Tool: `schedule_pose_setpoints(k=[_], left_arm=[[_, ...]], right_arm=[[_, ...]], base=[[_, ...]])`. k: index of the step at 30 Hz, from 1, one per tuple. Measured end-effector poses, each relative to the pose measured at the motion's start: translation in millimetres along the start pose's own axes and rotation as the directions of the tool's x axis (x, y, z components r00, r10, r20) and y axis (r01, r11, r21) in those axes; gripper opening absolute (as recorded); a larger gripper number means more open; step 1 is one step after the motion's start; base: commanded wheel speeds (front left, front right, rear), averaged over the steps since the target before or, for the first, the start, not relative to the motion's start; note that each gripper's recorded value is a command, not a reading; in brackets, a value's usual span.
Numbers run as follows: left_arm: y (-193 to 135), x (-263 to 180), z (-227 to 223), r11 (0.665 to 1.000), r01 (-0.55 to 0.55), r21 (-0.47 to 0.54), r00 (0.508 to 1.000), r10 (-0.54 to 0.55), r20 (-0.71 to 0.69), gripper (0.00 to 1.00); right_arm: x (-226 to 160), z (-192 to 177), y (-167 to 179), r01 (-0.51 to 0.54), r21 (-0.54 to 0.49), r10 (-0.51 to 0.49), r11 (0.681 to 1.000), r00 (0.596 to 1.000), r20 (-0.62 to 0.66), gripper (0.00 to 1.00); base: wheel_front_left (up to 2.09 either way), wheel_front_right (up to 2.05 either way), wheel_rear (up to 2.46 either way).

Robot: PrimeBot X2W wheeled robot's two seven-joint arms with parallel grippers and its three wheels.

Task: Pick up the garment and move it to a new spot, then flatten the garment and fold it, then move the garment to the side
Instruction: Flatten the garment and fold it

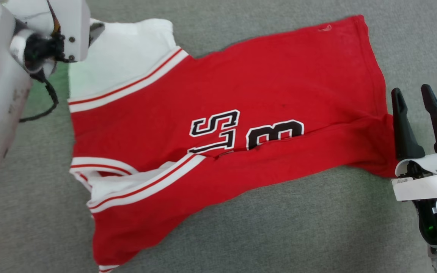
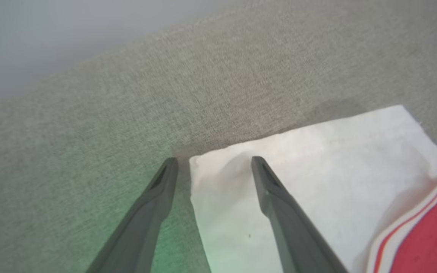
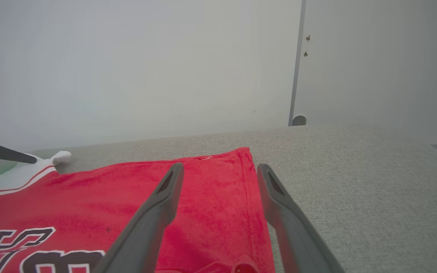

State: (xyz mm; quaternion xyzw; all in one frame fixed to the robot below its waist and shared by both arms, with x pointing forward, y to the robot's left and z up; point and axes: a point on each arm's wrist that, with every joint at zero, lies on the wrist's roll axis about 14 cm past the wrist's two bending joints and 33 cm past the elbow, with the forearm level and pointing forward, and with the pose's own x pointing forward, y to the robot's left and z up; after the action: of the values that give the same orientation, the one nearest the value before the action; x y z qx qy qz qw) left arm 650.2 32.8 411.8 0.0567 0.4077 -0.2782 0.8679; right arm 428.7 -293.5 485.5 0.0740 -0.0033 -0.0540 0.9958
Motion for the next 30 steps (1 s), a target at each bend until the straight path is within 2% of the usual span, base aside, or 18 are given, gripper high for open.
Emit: schedule_pose_setpoints(k=[3,9,10,11,12,17,22,28,30], left_arm=[[-1.1,11.1,-12.6,1.000,0.012,-0.011,0.994,-0.013,-0.108,1.00],[-5.6,22.2,-16.9,0.996,0.049,-0.069,0.983,-0.060,-0.172,1.00],[-5.9,23.1,-17.6,0.996,0.052,-0.072,0.982,-0.064,-0.177,0.69],[-6.3,23.4,-18.8,0.995,0.056,-0.078,0.981,-0.069,-0.183,0.31],[-6.6,23.1,-19.1,0.995,0.059,-0.085,0.980,-0.074,-0.185,0.00],[-17.1,20.2,-19.8,0.990,0.098,-0.098,0.975,-0.115,-0.192,0.00],[-21.1,16.5,-16.8,0.991,0.114,-0.070,0.978,-0.125,-0.169,0.00],[-22.0,15.3,-16.3,0.990,0.128,-0.052,0.979,-0.135,-0.154,0.00],[-21.9,14.8,-15.9,0.990,0.133,-0.051,0.980,-0.139,-0.145,0.00]], right_arm=[[-2.1,-5.7,-2.5,0.007,-0.005,-0.007,1.000,1.000,-0.018,1.00],[-1.1,-10.9,-6.4,0.015,-0.002,-0.015,1.000,0.999,-0.036,1.00],[0.1,-10.7,-6.8,0.015,-0.001,-0.015,1.000,0.999,-0.035,1.00],[0.7,-10.9,-7.8,0.016,0.001,-0.016,1.000,0.999,-0.036,1.00],[1.2,-11.7,-9.4,0.016,-0.003,-0.016,1.000,0.999,-0.043,1.00],[20.7,-4.4,-15.9,-0.012,-0.051,0.008,0.999,0.997,-0.080,1.00],[56.0,2.0,-20.0,-0.058,-0.107,0.037,0.993,0.980,-0.195,1.00],[100.3,-7.6,-25.3,-0.101,-0.164,0.022,0.981,0.904,-0.427,1.00],[110.1,-16.5,-26.9,-0.111,-0.170,0.006,0.979,0.854,-0.520,1.00]], base=[[0.00,0.00,0.00],[0.00,0.00,0.00],[0.00,0.00,0.00],[0.00,0.00,0.00],[0.00,0.00,0.00],[0.00,0.00,0.00],[0.00,0.00,0.00],[0.00,0.00,0.00],[0.00,0.00,0.00]])
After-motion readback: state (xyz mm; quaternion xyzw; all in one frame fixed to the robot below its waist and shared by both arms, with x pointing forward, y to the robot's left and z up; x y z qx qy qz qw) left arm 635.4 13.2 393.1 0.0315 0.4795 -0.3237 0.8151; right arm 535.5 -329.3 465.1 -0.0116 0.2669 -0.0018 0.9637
